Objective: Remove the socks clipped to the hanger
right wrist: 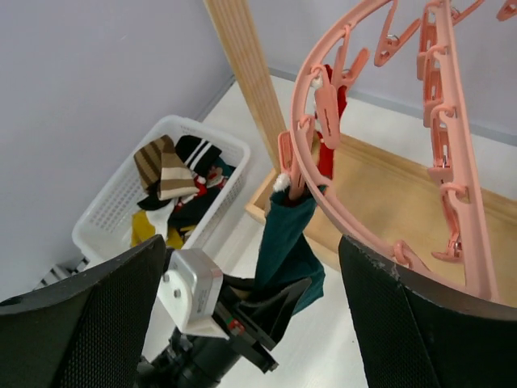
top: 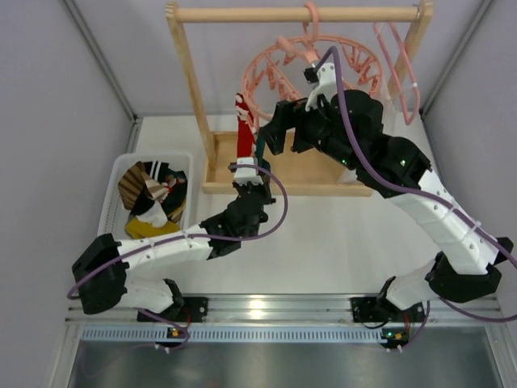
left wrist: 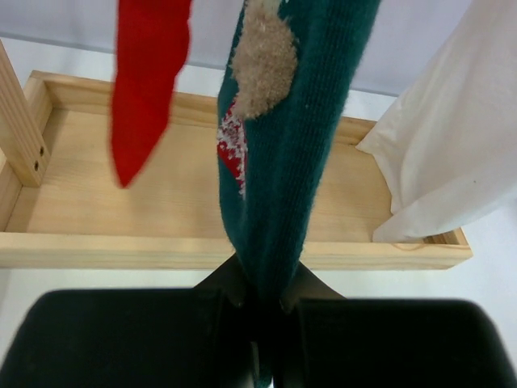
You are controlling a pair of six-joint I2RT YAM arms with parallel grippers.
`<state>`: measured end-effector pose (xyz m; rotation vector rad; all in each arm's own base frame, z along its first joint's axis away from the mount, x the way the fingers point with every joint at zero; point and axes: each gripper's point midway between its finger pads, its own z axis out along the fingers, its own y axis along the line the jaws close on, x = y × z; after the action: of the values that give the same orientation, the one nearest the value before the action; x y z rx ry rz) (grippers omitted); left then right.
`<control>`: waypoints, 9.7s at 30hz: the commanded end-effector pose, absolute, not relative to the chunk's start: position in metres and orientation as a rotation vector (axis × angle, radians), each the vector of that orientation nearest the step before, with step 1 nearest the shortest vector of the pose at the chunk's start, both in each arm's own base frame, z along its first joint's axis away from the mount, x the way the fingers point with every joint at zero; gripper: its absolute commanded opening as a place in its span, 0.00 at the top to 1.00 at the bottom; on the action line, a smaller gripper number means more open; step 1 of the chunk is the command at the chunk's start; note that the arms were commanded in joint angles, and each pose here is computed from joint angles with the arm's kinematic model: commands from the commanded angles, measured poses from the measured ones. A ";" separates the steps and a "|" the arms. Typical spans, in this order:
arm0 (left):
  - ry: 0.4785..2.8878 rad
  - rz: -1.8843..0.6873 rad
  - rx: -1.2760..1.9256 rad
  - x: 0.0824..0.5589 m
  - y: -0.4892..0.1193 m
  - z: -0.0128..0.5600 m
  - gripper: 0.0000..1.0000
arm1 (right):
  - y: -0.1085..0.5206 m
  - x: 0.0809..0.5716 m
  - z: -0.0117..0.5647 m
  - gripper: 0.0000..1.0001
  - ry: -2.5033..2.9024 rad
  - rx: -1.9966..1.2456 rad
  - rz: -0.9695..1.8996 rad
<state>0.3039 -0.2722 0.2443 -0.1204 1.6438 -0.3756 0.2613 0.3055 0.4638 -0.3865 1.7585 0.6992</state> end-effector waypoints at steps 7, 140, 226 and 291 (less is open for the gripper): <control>1.551 -0.306 -0.098 0.317 -0.323 0.277 1.00 | 0.304 0.283 0.470 0.18 1.792 -0.354 0.451; 1.672 -0.042 -0.452 0.281 -0.102 0.242 1.00 | 0.352 0.336 0.406 0.04 1.719 -0.561 0.289; 1.472 -0.479 0.233 0.447 -0.226 0.287 0.02 | 0.125 0.134 0.444 0.01 1.474 -0.407 0.702; 1.341 -0.203 -0.553 0.447 -0.046 0.290 1.00 | 0.160 0.148 0.421 0.00 1.542 -0.477 0.708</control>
<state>0.4581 -0.0539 0.2805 -0.5154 1.3582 -0.1686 0.1449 0.1632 0.4062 -0.5270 1.5578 0.7068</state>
